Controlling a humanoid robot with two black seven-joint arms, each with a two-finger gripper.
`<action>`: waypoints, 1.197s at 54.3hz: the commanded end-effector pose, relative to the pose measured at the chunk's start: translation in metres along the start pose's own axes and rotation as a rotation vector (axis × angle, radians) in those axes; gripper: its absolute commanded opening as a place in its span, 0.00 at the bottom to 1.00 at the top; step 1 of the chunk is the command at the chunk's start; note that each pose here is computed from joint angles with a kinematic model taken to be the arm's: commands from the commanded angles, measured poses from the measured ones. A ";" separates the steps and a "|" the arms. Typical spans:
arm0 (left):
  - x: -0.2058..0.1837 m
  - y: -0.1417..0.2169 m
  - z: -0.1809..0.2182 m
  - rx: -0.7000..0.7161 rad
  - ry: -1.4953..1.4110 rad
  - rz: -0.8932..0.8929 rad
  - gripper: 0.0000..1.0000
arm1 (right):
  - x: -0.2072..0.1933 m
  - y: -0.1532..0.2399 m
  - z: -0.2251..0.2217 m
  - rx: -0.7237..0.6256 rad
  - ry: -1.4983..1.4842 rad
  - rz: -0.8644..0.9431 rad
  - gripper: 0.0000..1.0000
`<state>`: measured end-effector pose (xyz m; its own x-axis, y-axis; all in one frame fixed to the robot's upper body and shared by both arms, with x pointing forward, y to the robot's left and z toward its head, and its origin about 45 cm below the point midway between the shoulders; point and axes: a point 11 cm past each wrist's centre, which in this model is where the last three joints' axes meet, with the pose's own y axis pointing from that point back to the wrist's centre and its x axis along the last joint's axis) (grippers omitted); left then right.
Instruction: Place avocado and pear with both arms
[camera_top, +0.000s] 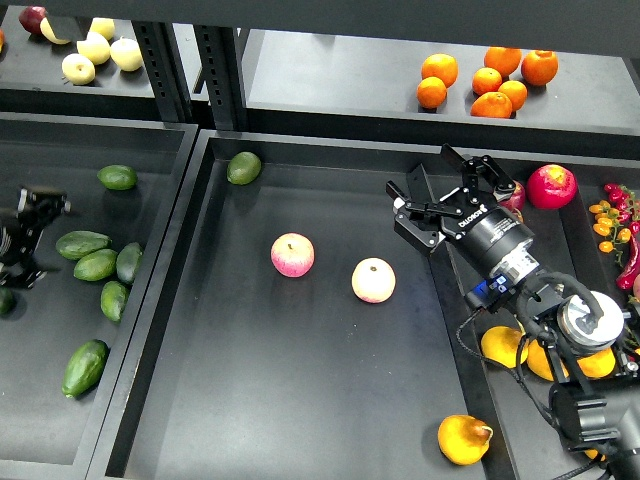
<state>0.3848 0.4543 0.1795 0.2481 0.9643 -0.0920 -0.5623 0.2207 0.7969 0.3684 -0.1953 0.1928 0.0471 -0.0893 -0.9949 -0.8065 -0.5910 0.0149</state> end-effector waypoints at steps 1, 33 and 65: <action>-0.012 -0.003 0.012 -0.086 0.108 -0.073 0.99 | 0.001 -0.001 0.003 -0.010 0.000 0.004 1.00; -0.074 -0.047 0.001 -0.361 0.617 -0.395 0.99 | 0.014 0.005 0.015 -0.031 -0.017 0.031 1.00; -0.153 -0.085 -0.025 -0.499 1.002 -0.637 0.99 | 0.043 0.040 0.006 -0.173 0.169 0.190 1.00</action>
<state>0.3810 0.3011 0.1154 0.0073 0.3552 -0.9348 -0.8448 0.5023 0.1842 0.3384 -0.2061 0.1548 0.0052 -0.2713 -0.9625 -0.7185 -0.6705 0.1851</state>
